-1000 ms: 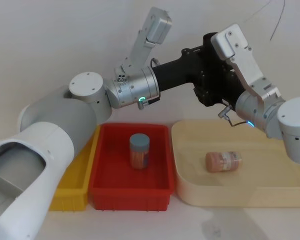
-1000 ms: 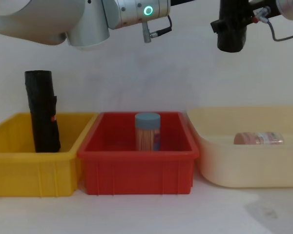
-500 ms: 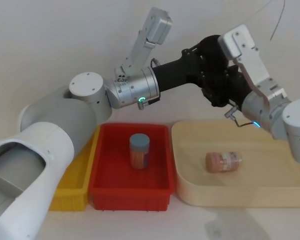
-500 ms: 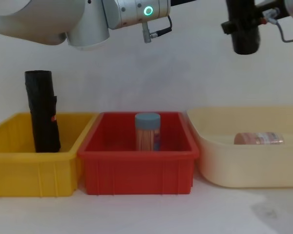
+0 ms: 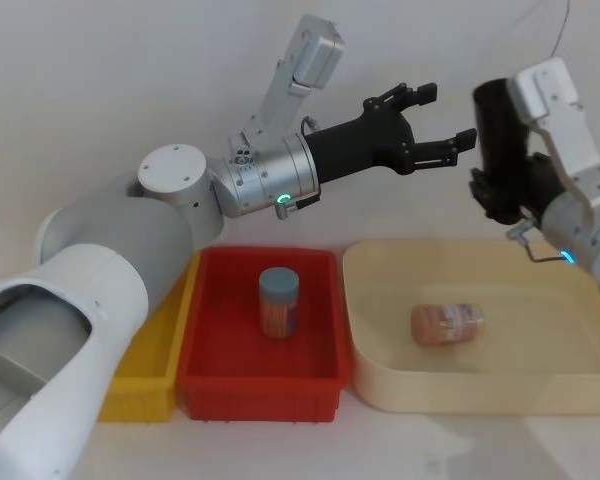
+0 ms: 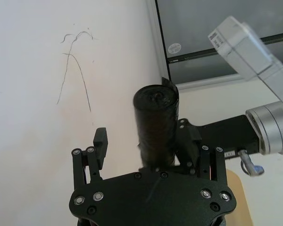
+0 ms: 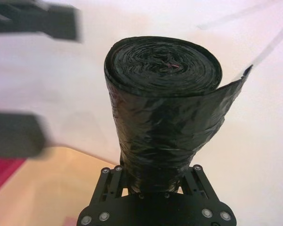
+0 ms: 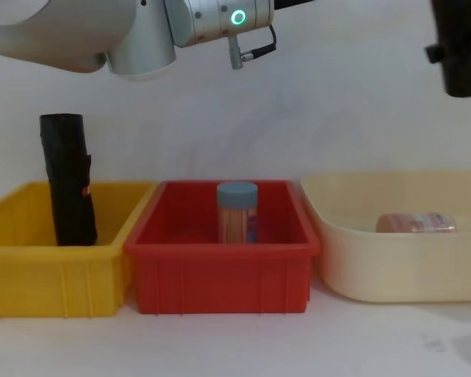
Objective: Pick up the garbage bag with the one hand and transfer it to the other hand.
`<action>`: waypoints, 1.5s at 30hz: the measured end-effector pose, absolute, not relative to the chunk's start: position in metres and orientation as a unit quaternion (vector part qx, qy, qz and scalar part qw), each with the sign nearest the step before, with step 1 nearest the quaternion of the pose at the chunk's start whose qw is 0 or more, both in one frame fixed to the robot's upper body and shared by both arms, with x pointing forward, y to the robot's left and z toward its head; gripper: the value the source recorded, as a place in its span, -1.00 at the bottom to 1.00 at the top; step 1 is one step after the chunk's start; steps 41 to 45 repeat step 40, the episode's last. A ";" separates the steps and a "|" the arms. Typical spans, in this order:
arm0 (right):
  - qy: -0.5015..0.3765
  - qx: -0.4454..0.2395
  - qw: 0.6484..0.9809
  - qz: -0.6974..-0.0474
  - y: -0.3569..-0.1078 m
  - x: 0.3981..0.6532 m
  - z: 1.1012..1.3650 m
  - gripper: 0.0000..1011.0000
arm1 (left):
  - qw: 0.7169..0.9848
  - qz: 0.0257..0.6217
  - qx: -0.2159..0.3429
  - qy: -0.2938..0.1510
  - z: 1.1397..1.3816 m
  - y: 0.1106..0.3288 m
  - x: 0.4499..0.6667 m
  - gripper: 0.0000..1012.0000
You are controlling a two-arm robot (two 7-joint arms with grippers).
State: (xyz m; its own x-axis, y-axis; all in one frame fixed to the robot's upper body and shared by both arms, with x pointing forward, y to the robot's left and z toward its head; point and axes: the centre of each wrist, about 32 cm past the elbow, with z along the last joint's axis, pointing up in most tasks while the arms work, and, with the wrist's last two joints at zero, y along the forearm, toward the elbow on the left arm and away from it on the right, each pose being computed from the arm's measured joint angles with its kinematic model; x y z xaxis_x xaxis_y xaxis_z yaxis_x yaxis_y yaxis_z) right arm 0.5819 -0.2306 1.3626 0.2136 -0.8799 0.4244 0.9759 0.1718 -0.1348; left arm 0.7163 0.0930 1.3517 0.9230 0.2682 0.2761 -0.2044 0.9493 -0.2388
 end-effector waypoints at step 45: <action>-0.083 -0.197 0.712 -0.669 -0.265 0.574 1.353 0.98 | 0.975 0.122 -0.103 -0.154 1.352 0.093 0.716 0.98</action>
